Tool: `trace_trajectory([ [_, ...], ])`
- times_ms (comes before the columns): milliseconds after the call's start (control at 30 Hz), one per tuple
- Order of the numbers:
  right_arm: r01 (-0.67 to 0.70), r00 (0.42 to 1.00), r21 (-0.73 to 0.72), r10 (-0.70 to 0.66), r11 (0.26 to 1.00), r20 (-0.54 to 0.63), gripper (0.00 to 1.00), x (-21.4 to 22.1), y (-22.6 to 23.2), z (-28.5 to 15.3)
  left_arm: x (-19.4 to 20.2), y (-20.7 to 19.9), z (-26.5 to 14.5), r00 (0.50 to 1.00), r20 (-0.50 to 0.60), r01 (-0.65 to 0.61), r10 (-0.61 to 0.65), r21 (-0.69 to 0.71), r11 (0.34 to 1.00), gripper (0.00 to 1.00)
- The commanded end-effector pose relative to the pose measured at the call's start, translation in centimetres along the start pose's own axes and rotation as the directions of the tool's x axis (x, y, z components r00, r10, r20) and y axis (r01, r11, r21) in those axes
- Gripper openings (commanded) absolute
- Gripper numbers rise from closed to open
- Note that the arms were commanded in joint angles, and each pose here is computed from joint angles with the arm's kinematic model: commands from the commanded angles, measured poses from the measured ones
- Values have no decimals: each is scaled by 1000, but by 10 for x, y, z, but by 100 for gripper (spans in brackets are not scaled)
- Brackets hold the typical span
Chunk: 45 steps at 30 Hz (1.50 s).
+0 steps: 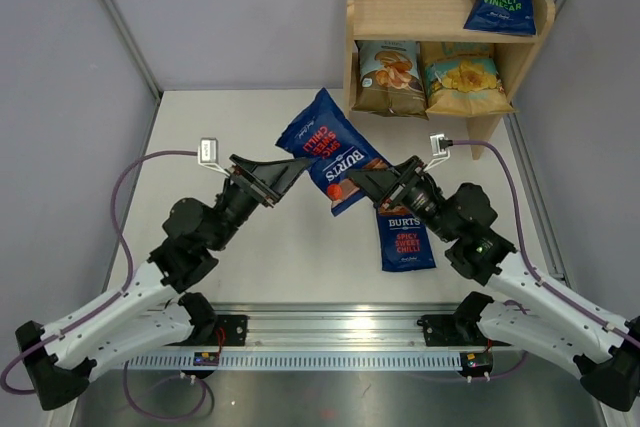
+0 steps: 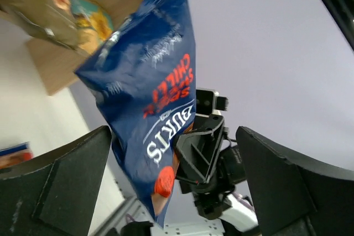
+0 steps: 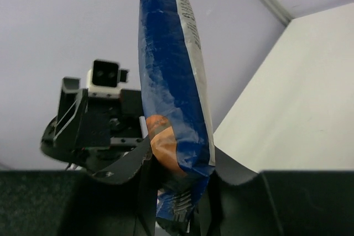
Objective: Place and organize the chips bags onto the shelf
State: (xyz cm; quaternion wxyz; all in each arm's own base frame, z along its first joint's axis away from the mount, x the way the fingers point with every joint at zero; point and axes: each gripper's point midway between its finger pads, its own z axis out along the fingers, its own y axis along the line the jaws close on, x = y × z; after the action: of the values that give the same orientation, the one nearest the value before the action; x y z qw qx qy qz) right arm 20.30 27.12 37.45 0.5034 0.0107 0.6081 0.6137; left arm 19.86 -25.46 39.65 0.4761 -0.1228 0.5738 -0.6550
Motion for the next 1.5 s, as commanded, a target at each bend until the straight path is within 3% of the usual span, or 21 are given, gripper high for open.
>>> trace_trajectory([
  [0, -9, 987, 97, -6, 995, 159, 21, -47, 5, 2, -30, 19, -20, 984, 67, -147, 163, -200, 969, 99],
  [133, -56, 968, 193, 6, 980, 250, 19, -90, -3, 2, -48, 27, -45, 944, 22, -305, 328, -318, 898, 99],
  [200, -98, 954, 181, 40, 979, 297, 17, -117, 6, 4, -45, 40, -58, 921, -67, -380, 384, -378, 844, 99],
  [233, -114, 941, 240, 27, 964, 338, 17, -138, -14, 3, -46, 39, -62, 898, -107, -433, 426, -379, 818, 99],
  [400, -176, 901, 244, 57, 954, 429, 16, -207, -6, 18, -49, 34, -92, 812, -285, -584, 510, -383, 716, 99],
  [467, -228, 883, 301, 66, 926, 465, 16, -222, -29, 26, -50, 37, -108, 775, -346, -632, 530, -379, 676, 99],
  [667, -327, 786, 311, 73, 892, 614, 16, -291, -41, 45, -58, 31, -146, 739, -364, -673, 567, -350, 652, 99],
  [733, -356, 779, 348, 70, 867, 623, 17, -298, -63, 56, -59, 35, -156, 719, -380, -694, 582, -344, 633, 99],
  [767, -343, 769, 329, 61, 880, 637, 18, -312, -50, 58, -60, 34, -160, 715, -376, -698, 589, -337, 632, 99],
  [900, -361, 778, 423, 19, 831, 627, 21, -326, -88, 77, -60, 42, -171, 677, -397, -735, 620, -316, 600, 99],
  [967, -349, 778, 423, 7, 836, 629, 21, -337, -83, 83, -57, 50, -174, 663, -415, -747, 623, -315, 586, 99],
  [1033, -362, 792, 474, -2, 803, 610, 21, -334, -108, 91, -56, 54, -177, 655, -415, -755, 632, -311, 578, 99],
  [1300, -357, 789, 543, -66, 760, 611, 22, -348, -125, 96, -51, 71, -184, 640, -422, -767, 642, -308, 563, 99],
  [1467, -294, 831, 617, -123, 730, 542, 36, -348, -135, 101, -50, 65, -184, 644, -396, -764, 654, -284, 579, 99],
])
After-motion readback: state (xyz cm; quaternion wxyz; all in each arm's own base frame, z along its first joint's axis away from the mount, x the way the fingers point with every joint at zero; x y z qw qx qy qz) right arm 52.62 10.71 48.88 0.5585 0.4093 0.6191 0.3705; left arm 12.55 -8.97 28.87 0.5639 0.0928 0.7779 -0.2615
